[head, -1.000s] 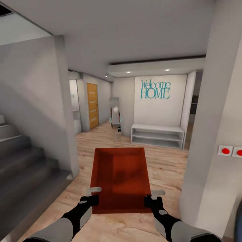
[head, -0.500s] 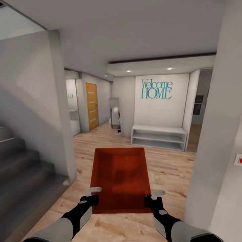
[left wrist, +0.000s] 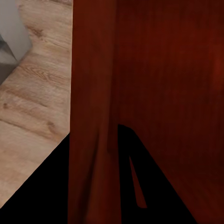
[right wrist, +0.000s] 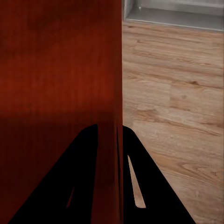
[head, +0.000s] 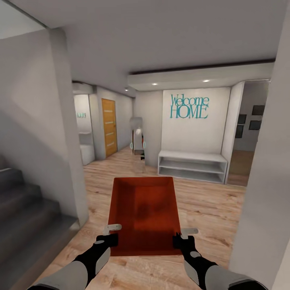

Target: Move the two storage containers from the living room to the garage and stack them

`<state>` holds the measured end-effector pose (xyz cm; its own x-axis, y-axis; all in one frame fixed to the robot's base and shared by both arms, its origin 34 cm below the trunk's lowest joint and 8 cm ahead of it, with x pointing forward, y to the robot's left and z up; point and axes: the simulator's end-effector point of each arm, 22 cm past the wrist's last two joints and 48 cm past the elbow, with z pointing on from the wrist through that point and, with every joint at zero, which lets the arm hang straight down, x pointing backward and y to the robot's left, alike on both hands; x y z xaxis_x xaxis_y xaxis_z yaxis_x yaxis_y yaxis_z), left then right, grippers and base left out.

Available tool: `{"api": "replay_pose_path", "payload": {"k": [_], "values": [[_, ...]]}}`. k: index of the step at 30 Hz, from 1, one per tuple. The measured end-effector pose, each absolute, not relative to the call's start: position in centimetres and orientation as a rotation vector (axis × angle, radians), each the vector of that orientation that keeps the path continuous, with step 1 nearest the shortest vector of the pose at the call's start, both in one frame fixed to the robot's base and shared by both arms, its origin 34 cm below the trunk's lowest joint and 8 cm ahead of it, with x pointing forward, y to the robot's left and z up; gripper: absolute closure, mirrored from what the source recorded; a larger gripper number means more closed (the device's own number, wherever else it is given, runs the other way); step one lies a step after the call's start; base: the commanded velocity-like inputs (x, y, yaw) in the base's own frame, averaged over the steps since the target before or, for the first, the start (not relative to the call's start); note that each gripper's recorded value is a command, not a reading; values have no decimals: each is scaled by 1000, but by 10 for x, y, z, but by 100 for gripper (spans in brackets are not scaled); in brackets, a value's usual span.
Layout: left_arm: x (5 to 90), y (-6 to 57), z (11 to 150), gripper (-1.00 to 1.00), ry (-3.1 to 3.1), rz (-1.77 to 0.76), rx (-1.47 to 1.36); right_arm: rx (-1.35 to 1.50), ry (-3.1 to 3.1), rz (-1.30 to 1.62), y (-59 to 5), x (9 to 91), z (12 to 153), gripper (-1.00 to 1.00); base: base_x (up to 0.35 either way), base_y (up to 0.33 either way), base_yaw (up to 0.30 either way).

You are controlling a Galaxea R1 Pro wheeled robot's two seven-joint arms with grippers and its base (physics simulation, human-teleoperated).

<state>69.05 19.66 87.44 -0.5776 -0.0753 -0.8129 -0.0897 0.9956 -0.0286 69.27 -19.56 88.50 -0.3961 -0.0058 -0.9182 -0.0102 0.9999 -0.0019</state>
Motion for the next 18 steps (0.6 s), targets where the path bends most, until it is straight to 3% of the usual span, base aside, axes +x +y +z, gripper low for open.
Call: {"api": "replay_pose_path", "payload": {"k": [18], "values": [[691, 197, 874, 100, 2189, 19, -114, -11, 1978, 5, -196, 693, 885, 100, 322, 0, 0]]}}
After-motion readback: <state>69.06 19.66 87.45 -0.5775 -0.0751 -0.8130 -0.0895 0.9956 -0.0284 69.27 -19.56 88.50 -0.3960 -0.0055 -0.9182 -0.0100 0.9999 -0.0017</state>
